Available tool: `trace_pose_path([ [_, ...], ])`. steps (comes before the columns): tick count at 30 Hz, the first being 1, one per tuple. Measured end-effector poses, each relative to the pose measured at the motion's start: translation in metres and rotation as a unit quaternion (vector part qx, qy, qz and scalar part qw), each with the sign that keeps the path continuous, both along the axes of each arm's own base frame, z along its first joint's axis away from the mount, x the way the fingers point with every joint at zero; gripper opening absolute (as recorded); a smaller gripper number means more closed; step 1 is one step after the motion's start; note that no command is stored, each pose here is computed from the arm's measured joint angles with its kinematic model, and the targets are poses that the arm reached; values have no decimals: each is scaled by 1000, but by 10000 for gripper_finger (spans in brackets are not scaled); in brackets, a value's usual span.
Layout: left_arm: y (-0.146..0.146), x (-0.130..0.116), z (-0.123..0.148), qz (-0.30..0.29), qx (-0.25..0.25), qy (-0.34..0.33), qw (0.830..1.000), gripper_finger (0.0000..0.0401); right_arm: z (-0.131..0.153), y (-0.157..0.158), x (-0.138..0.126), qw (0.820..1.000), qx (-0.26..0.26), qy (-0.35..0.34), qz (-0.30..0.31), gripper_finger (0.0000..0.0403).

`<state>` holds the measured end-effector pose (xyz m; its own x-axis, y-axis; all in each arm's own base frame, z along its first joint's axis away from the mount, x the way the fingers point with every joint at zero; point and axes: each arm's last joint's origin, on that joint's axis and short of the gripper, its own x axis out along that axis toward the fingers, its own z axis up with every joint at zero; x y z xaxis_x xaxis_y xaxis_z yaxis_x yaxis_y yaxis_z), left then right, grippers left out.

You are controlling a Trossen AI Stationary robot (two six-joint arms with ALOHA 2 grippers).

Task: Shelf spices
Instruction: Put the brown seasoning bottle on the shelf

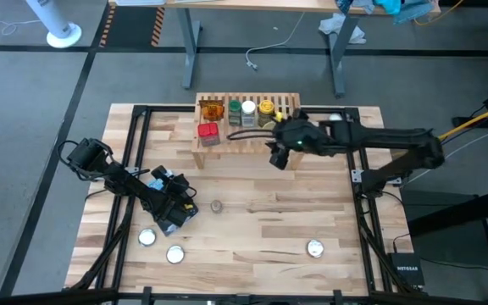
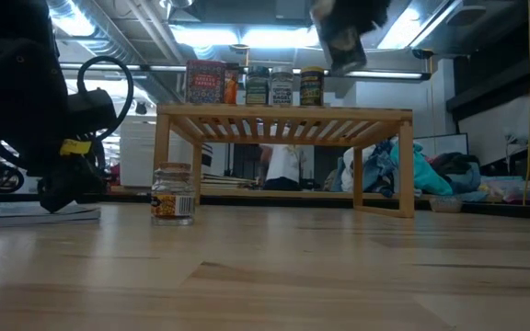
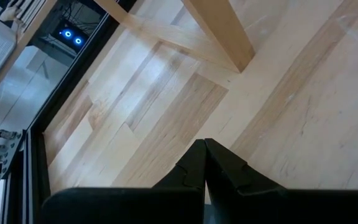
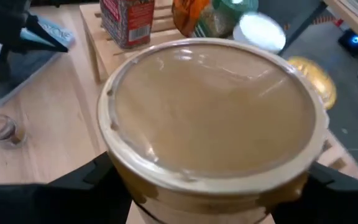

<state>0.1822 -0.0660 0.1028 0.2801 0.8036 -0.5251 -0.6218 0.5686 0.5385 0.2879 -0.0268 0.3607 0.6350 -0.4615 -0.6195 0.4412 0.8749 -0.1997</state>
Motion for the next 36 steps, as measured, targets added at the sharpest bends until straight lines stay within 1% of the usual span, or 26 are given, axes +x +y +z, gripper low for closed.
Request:
trace_pose_path([
  [5, 0, 0, 0, 0, 0, 0, 1000, 0, -31, -19, -19, 998, -4, -57, 4, 283],
  [8, 0, 0, 0, 0, 0, 0, 1000, 0, -40, -31, -29, 996, -7, -91, 6, 283],
  [11, 0, 0, 0, 0, 0, 0, 1000, 0, -49, -41, -35, 995, -11, -102, 10, 283],
  [15, 0, 0, 0, 0, 0, 0, 1000, 0, -54, -56, -40, 992, -12, -123, 5, 283],
  [18, 0, 0, 0, 0, 0, 0, 1000, 0, -60, -66, -44, 993, 0, -120, 3, 283],
  [21, 0, 0, 0, 0, 0, 0, 1000, 0, -64, -74, -46, 991, -2, -134, -1, 283],
  [25, 0, 0, 0, 0, 0, 0, 1000, 0, -67, -85, -51, 991, 2, -132, -4, 283],
  [30, 0, 0, 0, 0, 0, 0, 1000, 0, -67, -95, -55, 990, 3, -137, -10, 289],
  [36, 0, 0, 0, 0, 0, 0, 1000, 0, -68, -103, -56, 990, 8, -143, 7, 289],
])
